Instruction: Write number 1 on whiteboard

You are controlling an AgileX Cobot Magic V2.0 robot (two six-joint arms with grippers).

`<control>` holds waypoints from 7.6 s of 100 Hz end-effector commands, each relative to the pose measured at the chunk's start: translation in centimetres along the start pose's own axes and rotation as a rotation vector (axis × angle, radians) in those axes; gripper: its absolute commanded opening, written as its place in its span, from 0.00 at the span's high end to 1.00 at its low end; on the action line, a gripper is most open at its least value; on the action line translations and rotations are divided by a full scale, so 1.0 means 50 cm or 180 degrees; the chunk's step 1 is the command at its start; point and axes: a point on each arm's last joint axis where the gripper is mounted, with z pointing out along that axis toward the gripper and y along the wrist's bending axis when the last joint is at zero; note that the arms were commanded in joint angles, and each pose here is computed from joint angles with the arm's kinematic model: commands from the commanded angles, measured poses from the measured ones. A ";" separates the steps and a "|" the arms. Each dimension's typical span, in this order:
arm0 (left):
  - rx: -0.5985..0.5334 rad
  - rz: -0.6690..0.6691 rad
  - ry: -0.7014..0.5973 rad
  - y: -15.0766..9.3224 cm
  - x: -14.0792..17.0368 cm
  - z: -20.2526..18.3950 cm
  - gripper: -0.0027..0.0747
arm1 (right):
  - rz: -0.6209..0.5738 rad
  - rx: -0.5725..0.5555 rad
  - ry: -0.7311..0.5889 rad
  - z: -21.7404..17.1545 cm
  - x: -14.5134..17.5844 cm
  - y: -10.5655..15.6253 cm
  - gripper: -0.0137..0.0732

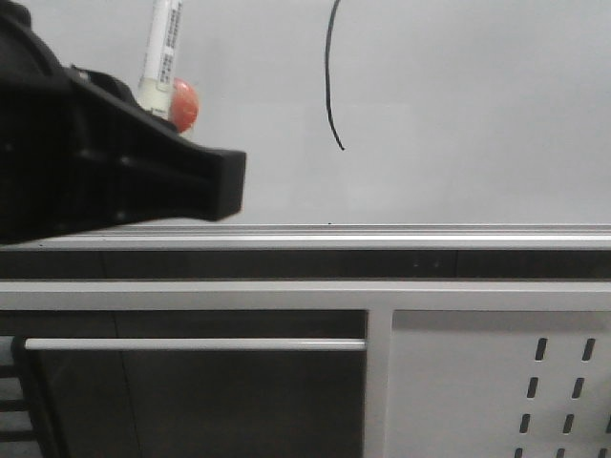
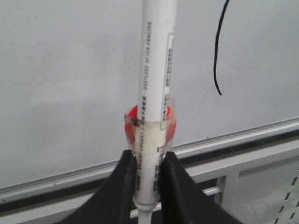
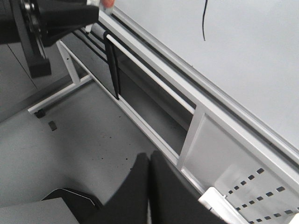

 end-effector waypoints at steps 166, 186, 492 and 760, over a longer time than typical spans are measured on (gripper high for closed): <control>-0.0662 -0.0257 -0.0613 0.008 -0.093 0.079 0.99 | -0.0081 0.0186 -0.0353 0.002 -0.017 -0.010 0.93; -0.0766 -0.0272 -0.0618 0.022 -0.096 0.089 0.99 | -0.0084 0.0189 -0.0353 0.002 -0.017 -0.011 0.93; 0.0678 -0.0773 0.0416 0.076 -0.189 0.135 0.99 | -0.0117 0.0231 -0.0405 0.001 -0.020 -0.013 0.93; 0.0558 -0.1147 0.0995 0.189 -0.134 0.168 0.98 | -0.0118 0.0243 -0.0453 0.001 -0.023 -0.013 0.93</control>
